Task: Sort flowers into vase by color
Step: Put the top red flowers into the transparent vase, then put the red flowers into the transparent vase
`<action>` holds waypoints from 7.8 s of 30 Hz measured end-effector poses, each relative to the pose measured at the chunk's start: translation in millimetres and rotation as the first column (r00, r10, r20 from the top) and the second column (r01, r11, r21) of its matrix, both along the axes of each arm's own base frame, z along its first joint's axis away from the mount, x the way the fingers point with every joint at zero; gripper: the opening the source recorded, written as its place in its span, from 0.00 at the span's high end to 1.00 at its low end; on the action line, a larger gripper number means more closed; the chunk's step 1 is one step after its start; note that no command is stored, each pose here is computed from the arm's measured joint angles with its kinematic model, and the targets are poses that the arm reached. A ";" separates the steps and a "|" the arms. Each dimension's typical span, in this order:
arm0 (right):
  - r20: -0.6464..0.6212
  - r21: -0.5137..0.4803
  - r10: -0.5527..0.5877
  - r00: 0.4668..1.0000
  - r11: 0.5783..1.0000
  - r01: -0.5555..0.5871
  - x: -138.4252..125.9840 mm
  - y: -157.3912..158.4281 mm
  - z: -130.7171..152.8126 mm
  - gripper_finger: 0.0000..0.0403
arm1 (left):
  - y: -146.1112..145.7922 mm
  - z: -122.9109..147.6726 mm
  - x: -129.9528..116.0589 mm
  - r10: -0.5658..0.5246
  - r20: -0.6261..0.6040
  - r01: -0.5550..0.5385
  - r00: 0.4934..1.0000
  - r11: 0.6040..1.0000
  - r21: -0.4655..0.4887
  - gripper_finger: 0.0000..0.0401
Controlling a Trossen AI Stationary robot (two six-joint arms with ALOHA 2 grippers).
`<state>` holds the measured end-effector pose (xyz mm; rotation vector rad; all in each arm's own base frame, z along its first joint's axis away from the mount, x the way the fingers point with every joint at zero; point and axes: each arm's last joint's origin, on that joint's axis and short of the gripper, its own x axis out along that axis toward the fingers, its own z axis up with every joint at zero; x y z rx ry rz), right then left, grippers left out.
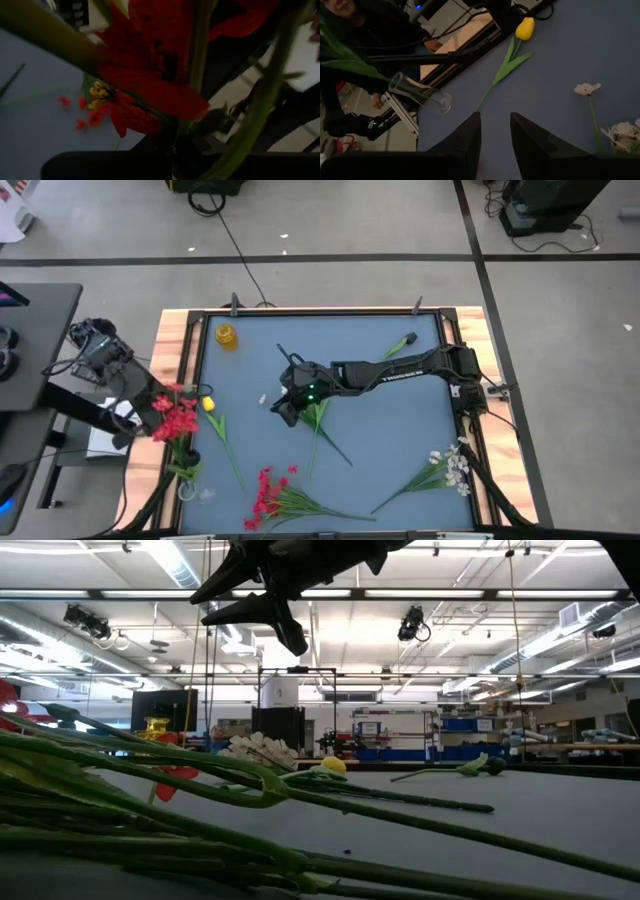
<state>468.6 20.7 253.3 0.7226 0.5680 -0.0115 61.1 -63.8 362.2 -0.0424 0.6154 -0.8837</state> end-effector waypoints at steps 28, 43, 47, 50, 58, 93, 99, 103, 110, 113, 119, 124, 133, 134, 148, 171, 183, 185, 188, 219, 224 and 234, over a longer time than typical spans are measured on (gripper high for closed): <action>0.001 -0.013 -0.018 1.000 1.000 0.018 -0.1 2.5 0.1 0.65 | -19.1 -19.2 12.8 0.050 -0.192 -0.053 0.980 0.998 -0.014 0.78; 0.000 -0.009 -0.006 1.000 1.000 0.006 -0.4 7.7 0.1 0.56 | -20.3 -22.3 8.4 0.008 -0.406 -0.048 0.914 0.995 -0.088 0.66; 0.000 -0.006 -0.002 1.000 1.000 0.002 -0.4 7.8 0.1 0.56 | -19.0 -24.6 7.1 0.041 -0.463 -0.085 0.886 0.993 -0.076 0.66; 0.000 -0.006 -0.001 1.000 1.000 0.001 -0.4 7.9 0.1 0.56 | -18.9 -24.5 7.2 0.064 -0.499 -0.123 0.864 0.989 -0.085 0.64; 0.000 -0.007 0.004 1.000 1.000 -0.004 -0.5 9.8 0.1 0.56 | -18.3 -25.2 8.2 0.165 -0.603 -0.271 0.781 0.958 -0.089 0.49; -0.481 -0.155 -0.332 0.811 0.943 0.294 -36.1 -9.0 -35.0 0.56 | 32.1 -39.7 -19.6 0.716 -0.442 -0.734 0.540 0.657 0.168 0.42; -0.504 -0.207 -0.212 0.837 0.971 0.122 -31.7 -6.6 -49.6 0.53 | 47.2 -10.3 -22.3 0.857 -0.215 -0.874 0.468 0.485 0.034 0.42; -0.494 -0.178 -0.154 0.856 0.981 0.074 -25.3 -3.2 -58.5 0.49 | 56.7 13.6 -25.4 0.918 -0.091 -0.920 0.387 0.377 -0.110 0.42; -0.472 -0.267 -0.153 0.868 0.963 0.025 -23.2 -1.3 -60.6 0.40 | 40.0 17.4 -7.1 0.924 -0.033 -0.916 0.381 0.373 -0.148 0.42; -0.468 -0.293 -0.122 0.875 0.956 -0.023 -21.8 -3.5 -62.3 0.39 | 27.4 10.9 5.7 0.928 -0.023 -0.924 0.371 0.366 -0.114 0.42; -0.468 -0.311 -0.097 0.878 0.949 -0.061 -17.2 -3.4 -73.2 0.40 | 8.4 4.8 31.1 0.944 0.005 -0.940 0.329 0.328 -0.088 0.42; -0.432 -0.202 -0.104 0.896 0.979 0.017 -14.4 -1.5 -67.0 0.40 | 0.9 14.4 56.3 0.938 0.006 -0.925 0.347 0.343 -0.164 0.42; -0.413 -0.151 0.280 0.867 0.918 -0.368 -27.8 69.3 -54.3 0.40 | 0.3 3.2 109.3 0.938 0.000 -0.934 0.346 0.345 -0.089 0.42; -0.416 -0.194 0.318 0.852 0.884 -0.425 -30.4 80.0 -55.0 0.40 | -0.2 0.5 115.4 0.936 -0.004 -0.933 0.353 0.352 -0.075 0.42; -0.390 -0.300 0.441 0.808 0.769 -0.564 -51.9 155.0 -59.2 0.40 | -20.4 -45.9 175.8 0.945 -0.092 -0.944 0.313 0.320 0.077 0.42; -0.301 -0.348 0.337 0.892 0.832 -0.432 -55.6 211.3 -92.9 0.40 | -63.7 -68.0 181.8 0.857 -0.083 -0.839 0.509 0.515 0.175 0.42; -0.329 -0.289 0.360 0.873 0.842 -0.456 -63.7 231.1 -110.2 0.42 | -67.3 -70.3 186.2 0.863 -0.083 -0.849 0.498 0.505 0.154 0.42; -0.347 -0.276 0.360 0.866 0.843 -0.461 -64.4 231.9 -115.6 0.44 | -67.3 -70.5 186.2 0.865 -0.088 -0.852 0.494 0.502 0.151 0.42; -0.364 -0.235 0.357 0.860 0.859 -0.456 -61.8 231.6 -127.9 0.47 | -67.3 -70.1 186.4 0.866 -0.088 -0.853 0.493 0.501 0.146 0.42; 0.063 0.011 -0.537 0.841 0.843 0.538 -63.1 232.1 -74.7 0.98 | -48.0 -33.7 155.8 0.881 -0.068 -0.882 0.469 0.471 0.022 0.42; 0.238 0.055 -0.676 0.697 0.726 0.685 -63.6 226.4 -51.7 0.98 | -40.6 -21.9 145.1 0.899 -0.070 -0.901 0.433 0.431 -0.043 0.42; 0.445 0.050 -0.702 0.556 0.640 0.767 -51.4 221.3 -19.4 0.98 | -43.1 -17.4 139.4 0.892 -0.081 -0.895 0.445 0.439 -0.076 0.42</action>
